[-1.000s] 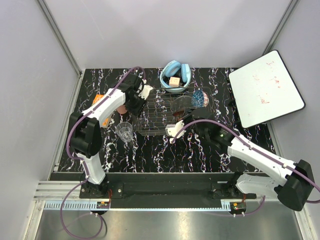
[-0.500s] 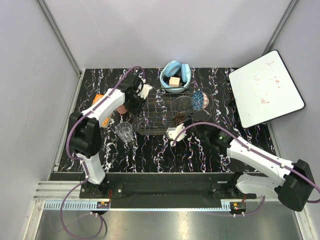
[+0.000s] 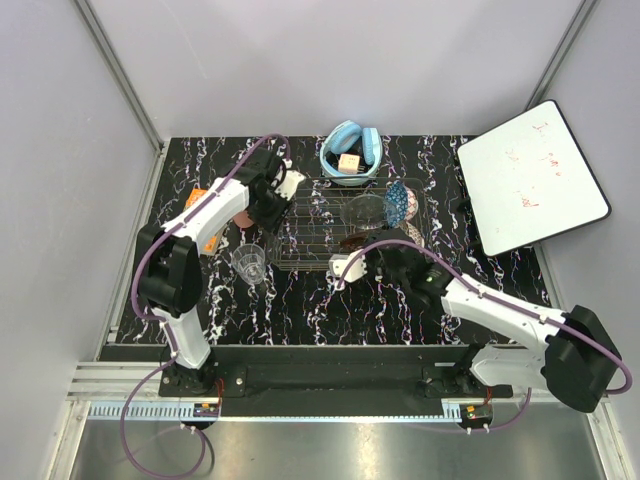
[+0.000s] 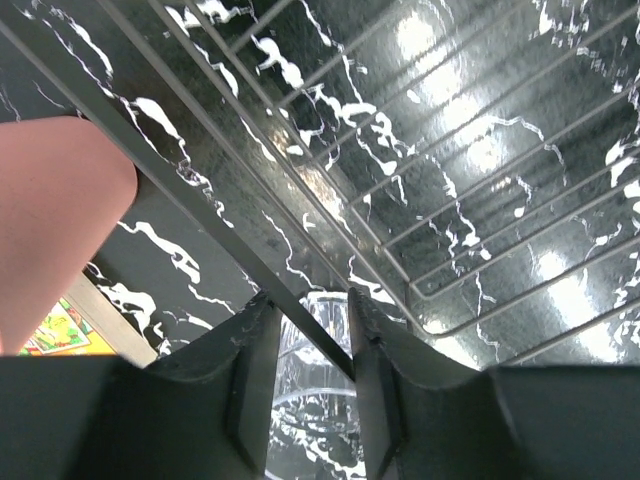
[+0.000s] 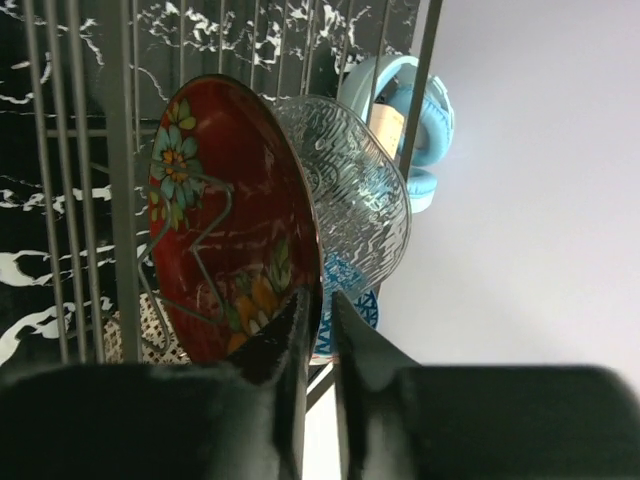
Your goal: Load the mixed dishes into the dish rack
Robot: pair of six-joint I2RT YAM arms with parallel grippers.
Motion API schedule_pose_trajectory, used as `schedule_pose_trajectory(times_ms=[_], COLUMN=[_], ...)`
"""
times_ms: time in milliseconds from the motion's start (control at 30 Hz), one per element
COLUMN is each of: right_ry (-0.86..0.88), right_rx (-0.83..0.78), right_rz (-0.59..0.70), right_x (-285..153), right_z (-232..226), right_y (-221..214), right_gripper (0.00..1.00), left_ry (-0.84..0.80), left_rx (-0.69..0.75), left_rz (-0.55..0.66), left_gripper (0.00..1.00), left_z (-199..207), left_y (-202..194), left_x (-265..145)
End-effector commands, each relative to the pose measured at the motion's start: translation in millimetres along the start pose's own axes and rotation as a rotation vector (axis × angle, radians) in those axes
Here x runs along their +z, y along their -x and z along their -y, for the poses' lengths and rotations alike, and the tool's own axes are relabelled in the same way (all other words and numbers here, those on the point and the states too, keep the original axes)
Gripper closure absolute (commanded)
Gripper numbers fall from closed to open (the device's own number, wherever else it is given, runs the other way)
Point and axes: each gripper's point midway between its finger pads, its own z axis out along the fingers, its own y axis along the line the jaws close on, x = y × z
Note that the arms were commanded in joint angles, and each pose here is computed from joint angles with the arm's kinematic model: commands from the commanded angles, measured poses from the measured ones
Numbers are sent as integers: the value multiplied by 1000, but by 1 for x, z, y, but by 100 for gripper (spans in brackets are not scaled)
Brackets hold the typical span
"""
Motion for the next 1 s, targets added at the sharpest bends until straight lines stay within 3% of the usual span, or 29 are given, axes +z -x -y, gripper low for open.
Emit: schedule_pose_trajectory(times_ms=[0,233,267,400,500,600,633,767,800,867,967], right_ry=[-154,-242,-247,-293,-423,-476,-478,-552,-511,-346,-256], right_rx=[94,137,139,166,265,439,482,826,996,1131,1243], right_rz=[-23,-48,-51,-73,-60,-52,-52,-96,-47,131,192], right_x=[-6,-26,-27,-42,-63,-80,-83,-108,-96,-93,-62], right_z=[27,47,49,63,93,120,126,172,170,180,198], right_y=[-5,-7,-7,-11,-3,12,18,20,33,75,103], right_gripper=[75,41,27,0,0,0,0,0,0,0,0], left_ry=[22,42,42,47,69,143,164,224,228,212,164], left_rx=[34,21,20,15,7,-9,-18,-93,-115,-178,-249], left_rz=[40,114,137,191,234,296,330,395,403,401,383], left_gripper=[59,39,38,35,30,4,1,1,1,1,1], left_z=[-5,-6,-5,-2,-3,-12,-14,-30,-34,-44,-56], left_y=[5,24,29,37,41,47,50,47,45,32,12], left_x=[-26,-58,-69,-95,-117,-143,-157,-184,-187,-187,-182])
